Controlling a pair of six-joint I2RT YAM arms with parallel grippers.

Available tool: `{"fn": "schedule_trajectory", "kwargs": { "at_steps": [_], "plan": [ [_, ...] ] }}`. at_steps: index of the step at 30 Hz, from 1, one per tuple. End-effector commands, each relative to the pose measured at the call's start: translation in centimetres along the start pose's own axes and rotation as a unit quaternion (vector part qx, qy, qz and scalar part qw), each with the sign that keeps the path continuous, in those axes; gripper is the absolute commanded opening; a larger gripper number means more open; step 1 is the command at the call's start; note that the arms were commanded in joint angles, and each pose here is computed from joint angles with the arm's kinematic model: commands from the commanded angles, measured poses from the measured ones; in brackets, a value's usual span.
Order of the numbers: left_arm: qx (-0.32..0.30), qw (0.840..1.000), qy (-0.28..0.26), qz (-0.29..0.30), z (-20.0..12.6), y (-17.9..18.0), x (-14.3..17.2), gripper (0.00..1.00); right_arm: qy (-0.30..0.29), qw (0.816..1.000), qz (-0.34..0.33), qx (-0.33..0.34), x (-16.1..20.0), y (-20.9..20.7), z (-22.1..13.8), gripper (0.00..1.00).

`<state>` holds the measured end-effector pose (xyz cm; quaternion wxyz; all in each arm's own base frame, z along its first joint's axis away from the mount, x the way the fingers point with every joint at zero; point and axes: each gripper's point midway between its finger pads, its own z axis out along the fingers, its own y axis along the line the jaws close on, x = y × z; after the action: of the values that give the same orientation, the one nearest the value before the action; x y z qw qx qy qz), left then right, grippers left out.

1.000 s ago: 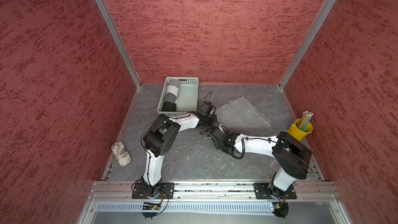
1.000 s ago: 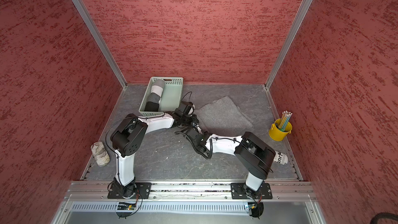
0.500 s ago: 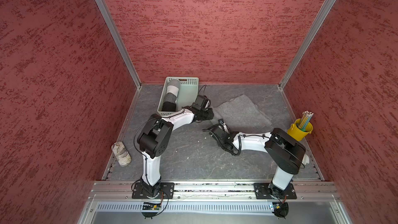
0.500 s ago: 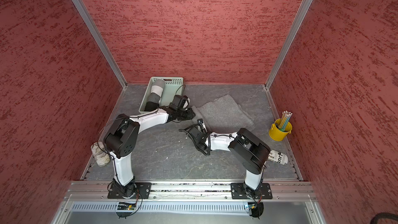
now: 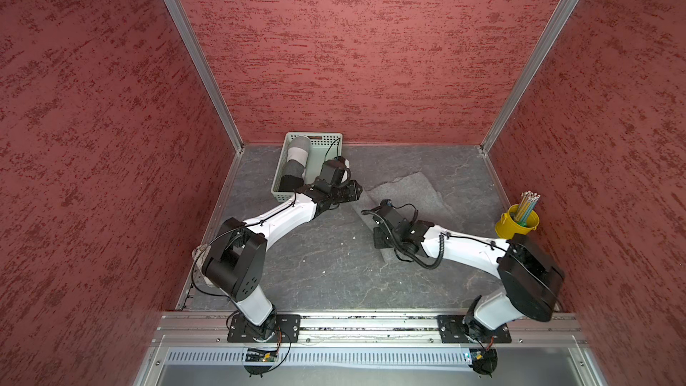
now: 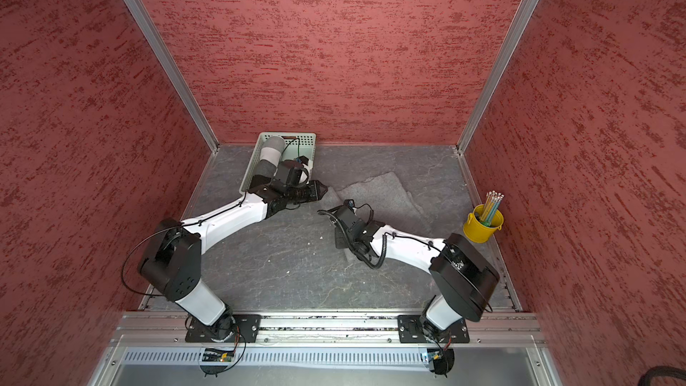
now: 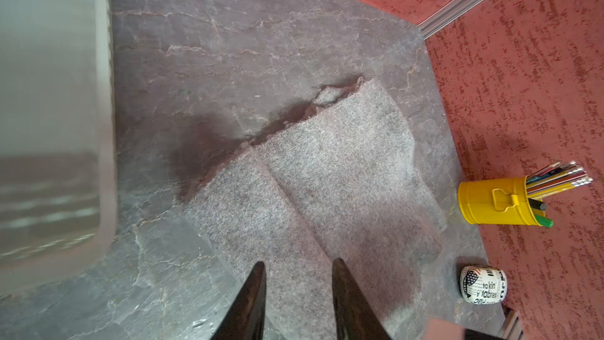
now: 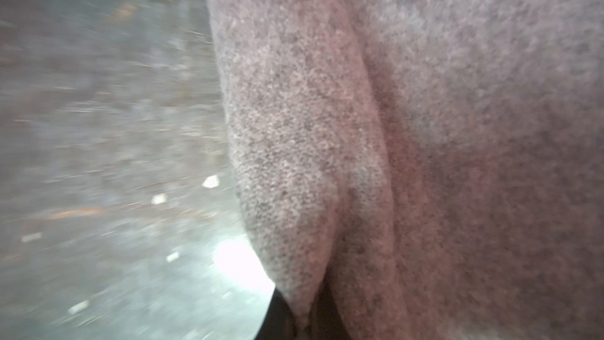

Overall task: Roll up the scarf and place it into the basket
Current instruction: Roll the scarf at the center of the board.

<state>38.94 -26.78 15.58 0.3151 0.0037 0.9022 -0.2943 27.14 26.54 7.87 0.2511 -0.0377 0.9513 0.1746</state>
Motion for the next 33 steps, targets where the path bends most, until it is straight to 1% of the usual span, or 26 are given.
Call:
{"fn": "schedule_trajectory", "kwargs": {
  "at_steps": [1, 2, 5, 9, 15, 17, 18, 20, 23, 25, 27, 29, 31, 33],
  "plan": [
    [-0.009, 1.0, -0.014, 0.006, -0.9, -0.2, 0.4, 0.36, 0.024, 0.994, 0.079, -0.074, 0.1, 0.2, -0.6, 0.0],
    [-0.013, 1.0, -0.011, 0.009, -0.9, -0.1, 1.0, 0.35, 0.019, 0.99, 0.099, -0.097, -0.3, 0.0, -1.2, 0.0],
    [-0.017, 1.0, -0.008, 0.019, -1.0, -0.2, 2.3, 0.36, 0.03, 0.977, 0.154, -0.145, -0.2, -1.4, -1.1, 0.0],
    [-0.025, 0.998, -0.011, 0.047, -1.2, -0.7, 4.2, 0.35, 0.05, 0.958, 0.21, -0.187, 0.6, -2.8, -0.5, 0.0],
    [-0.014, 0.997, -0.008, 0.073, -1.2, -1.4, 6.1, 0.35, 0.037, 0.909, 0.295, -0.291, -0.5, -3.6, -1.7, 0.0],
    [-0.011, 0.997, -0.003, 0.079, -1.0, -1.6, 6.7, 0.35, 0.036, 0.892, 0.313, -0.323, -0.9, -3.4, -2.3, 0.0],
    [-0.013, 0.996, 0.0, 0.083, -1.0, -1.6, 7.1, 0.34, 0.038, 0.887, 0.318, -0.333, -1.0, -3.2, -2.4, 0.0],
    [-0.023, 0.996, 0.002, 0.083, -1.1, -1.1, 7.8, 0.33, 0.045, 0.882, 0.322, -0.342, -1.1, -2.8, -2.5, 0.0],
    [-0.028, 0.997, -0.006, 0.073, -1.5, -0.3, 8.3, 0.33, 0.052, 0.882, 0.323, -0.339, -0.9, -2.5, -2.4, 0.0],
    [-0.028, 0.997, -0.013, 0.065, -1.8, 0.1, 8.4, 0.33, 0.057, 0.882, 0.316, -0.346, -0.9, -1.4, -2.6, 0.0],
    [-0.026, 0.998, -0.022, 0.062, -2.2, 0.1, 8.4, 0.33, 0.076, 0.88, 0.312, -0.35, -0.4, -0.1, -2.2, 0.0],
    [-0.026, 0.997, -0.029, 0.062, -2.4, 0.2, 8.4, 0.33, 0.084, 0.875, 0.316, -0.357, -0.2, 0.8, -2.1, 0.0],
    [-0.03, 0.997, -0.03, 0.064, -2.2, 0.3, 8.3, 0.33, 0.082, 0.869, 0.33, -0.36, -0.1, 0.6, -2.0, 0.0],
    [-0.033, 0.997, -0.028, 0.066, -1.8, 0.3, 8.1, 0.33, 0.083, 0.866, 0.343, -0.354, 0.3, 0.2, -1.8, 0.0]
  ]
}}
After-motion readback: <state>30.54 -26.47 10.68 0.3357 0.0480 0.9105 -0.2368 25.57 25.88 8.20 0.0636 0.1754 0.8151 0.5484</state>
